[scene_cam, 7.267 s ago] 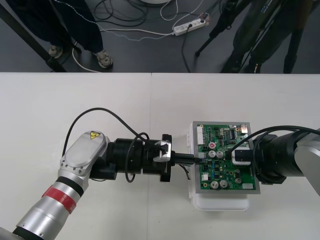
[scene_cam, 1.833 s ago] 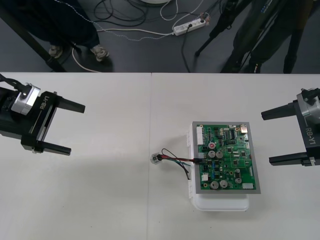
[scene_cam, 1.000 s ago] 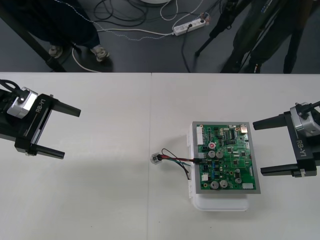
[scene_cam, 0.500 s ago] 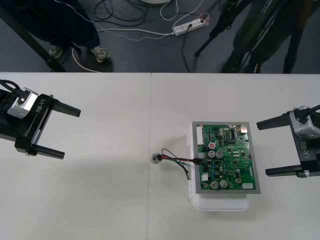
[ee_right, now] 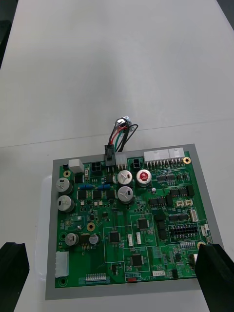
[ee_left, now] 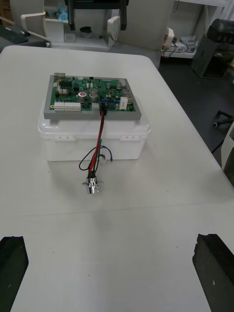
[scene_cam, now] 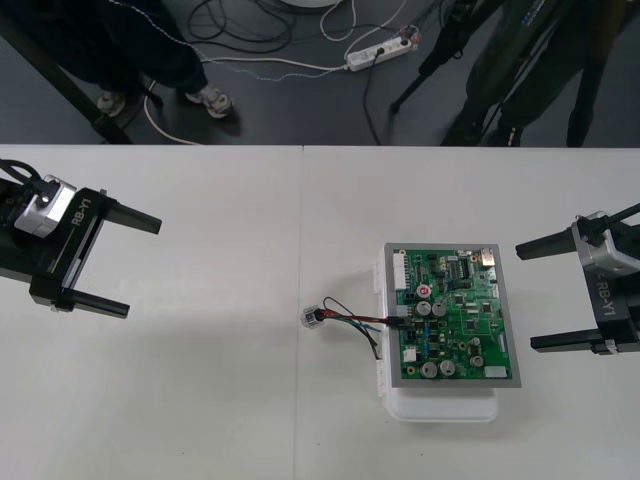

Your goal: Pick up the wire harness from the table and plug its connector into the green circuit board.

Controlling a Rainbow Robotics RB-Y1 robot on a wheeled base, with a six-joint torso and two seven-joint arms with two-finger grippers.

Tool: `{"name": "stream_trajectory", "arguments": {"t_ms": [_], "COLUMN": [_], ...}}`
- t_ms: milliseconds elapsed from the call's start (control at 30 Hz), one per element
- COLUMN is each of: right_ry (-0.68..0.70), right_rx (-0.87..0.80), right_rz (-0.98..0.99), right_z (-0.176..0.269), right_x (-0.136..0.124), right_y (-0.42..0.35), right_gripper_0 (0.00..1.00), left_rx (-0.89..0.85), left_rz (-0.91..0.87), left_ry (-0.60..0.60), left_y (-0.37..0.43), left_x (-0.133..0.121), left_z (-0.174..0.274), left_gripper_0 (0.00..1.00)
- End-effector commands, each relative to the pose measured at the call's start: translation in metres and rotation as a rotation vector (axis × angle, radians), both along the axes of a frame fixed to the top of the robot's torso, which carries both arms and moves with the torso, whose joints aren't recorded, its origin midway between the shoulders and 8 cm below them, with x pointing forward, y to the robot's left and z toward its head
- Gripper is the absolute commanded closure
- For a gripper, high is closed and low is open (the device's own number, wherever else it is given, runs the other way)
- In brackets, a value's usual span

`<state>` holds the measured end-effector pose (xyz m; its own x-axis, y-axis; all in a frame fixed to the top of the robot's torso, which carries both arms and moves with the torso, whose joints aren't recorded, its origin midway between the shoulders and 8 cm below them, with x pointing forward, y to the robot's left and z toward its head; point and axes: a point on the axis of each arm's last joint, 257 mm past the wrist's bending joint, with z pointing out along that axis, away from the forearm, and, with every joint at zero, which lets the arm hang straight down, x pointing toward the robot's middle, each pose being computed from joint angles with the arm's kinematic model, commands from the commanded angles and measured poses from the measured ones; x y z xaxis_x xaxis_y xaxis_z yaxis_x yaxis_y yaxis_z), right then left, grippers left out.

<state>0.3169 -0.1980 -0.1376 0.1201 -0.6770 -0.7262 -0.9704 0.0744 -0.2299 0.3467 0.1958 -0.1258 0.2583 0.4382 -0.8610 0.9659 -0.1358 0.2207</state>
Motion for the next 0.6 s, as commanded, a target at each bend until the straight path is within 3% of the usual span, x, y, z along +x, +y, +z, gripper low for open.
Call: {"name": "stream_trajectory", "arguments": {"t_ms": [33, 600], "right_ry": [0.004, 0.007], "right_rx": [-0.034, -0.032], "right_rz": [-0.02, -0.022], "right_z": [0.0009, 0.0003], "right_x": [0.0034, 0.0032], "right_y": [-0.0098, -0.0099], "right_gripper_0": [0.0, 0.0], "left_rx": [0.052, 0.052], "left_rz": [-0.018, -0.018], "left_ry": [-0.007, -0.007], "left_y": [0.0082, 0.0082], "left_x": [-0.0017, -0.0017], "left_z": [0.0223, 0.0223], "left_gripper_0": [0.0, 0.0]}}
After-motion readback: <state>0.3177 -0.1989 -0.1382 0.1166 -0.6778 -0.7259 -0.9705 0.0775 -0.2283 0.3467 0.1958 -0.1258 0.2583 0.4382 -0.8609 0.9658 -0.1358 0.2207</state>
